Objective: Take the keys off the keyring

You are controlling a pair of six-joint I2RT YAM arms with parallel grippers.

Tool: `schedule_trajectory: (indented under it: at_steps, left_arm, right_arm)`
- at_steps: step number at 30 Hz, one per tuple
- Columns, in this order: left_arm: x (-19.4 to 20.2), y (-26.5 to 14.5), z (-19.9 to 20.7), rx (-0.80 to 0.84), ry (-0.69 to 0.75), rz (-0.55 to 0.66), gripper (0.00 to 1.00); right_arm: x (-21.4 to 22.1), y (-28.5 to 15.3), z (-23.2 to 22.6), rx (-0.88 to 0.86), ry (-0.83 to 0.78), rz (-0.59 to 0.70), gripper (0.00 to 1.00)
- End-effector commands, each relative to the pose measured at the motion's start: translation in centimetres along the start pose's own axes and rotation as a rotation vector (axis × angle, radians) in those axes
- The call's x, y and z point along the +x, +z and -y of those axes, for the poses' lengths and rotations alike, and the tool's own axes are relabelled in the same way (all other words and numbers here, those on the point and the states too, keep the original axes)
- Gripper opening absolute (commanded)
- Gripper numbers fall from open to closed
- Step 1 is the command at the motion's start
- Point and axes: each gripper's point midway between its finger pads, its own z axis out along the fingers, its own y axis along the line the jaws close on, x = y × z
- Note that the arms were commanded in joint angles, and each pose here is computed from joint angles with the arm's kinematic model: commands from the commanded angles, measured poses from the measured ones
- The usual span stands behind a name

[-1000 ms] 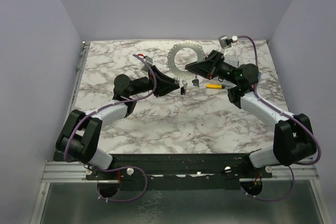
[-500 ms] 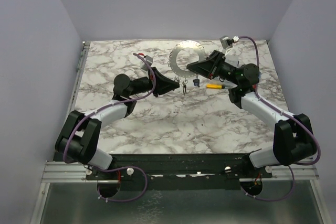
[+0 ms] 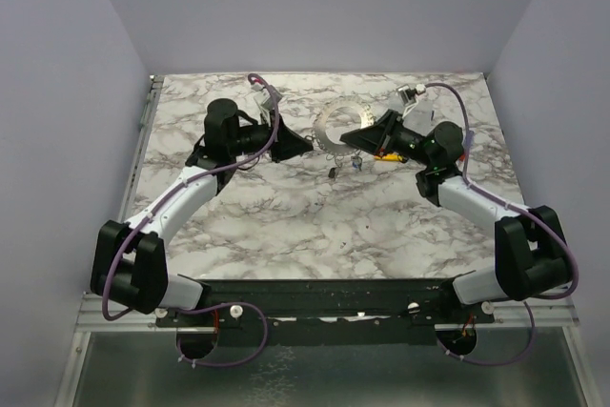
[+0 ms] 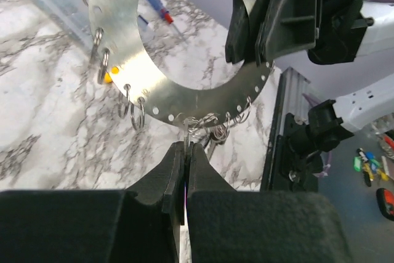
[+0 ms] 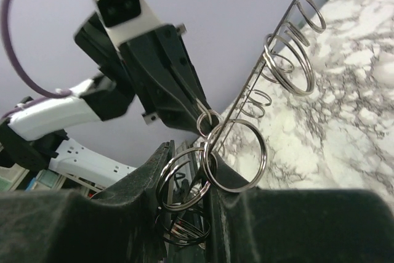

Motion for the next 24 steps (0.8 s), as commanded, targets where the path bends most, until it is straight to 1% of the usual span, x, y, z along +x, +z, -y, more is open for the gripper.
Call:
schedule_trajectory:
  at_steps: [1,5,8,14,19,22,24]
  left_arm:
    - [1.5,-1.3,-1.6,-0.145,0.089,-0.173,0.0]
    - [1.0,-1.8,-1.9,-0.199,0.176,-0.249,0.0]
    - [0.7,-2.3,-1.8,-0.207,0.231,-0.303,0.0]
    - [-0.2,-3.1,-1.0,-0.198,0.376,-0.38,0.0]
    - [-0.6,-2.5,0.1,-0.163,0.465,-0.419,0.0]
    - [-0.6,-1.9,0.3,-0.151,0.503,-0.429,0.0]
    - [-0.5,-1.5,0.3,-0.145,0.522,-0.437,0.0]
  right_arm:
    - [1.4,-0.7,1.1,0.022,-0.041,-0.023,0.01]
    - [2.8,-1.3,2.1,0.043,-0.029,-0.04,0.01]
    - [3.7,-1.7,2.7,0.051,-0.019,-0.062,0.01]
    - [5.7,-2.5,4.0,0.067,0.012,-0.093,0.1]
    - [7.2,-3.0,4.6,0.067,0.031,-0.12,0.14]
    - [8.1,-3.4,4.9,0.072,0.044,-0.137,0.21]
    - [8.7,-3.8,5.1,0.073,0.045,-0.15,0.24]
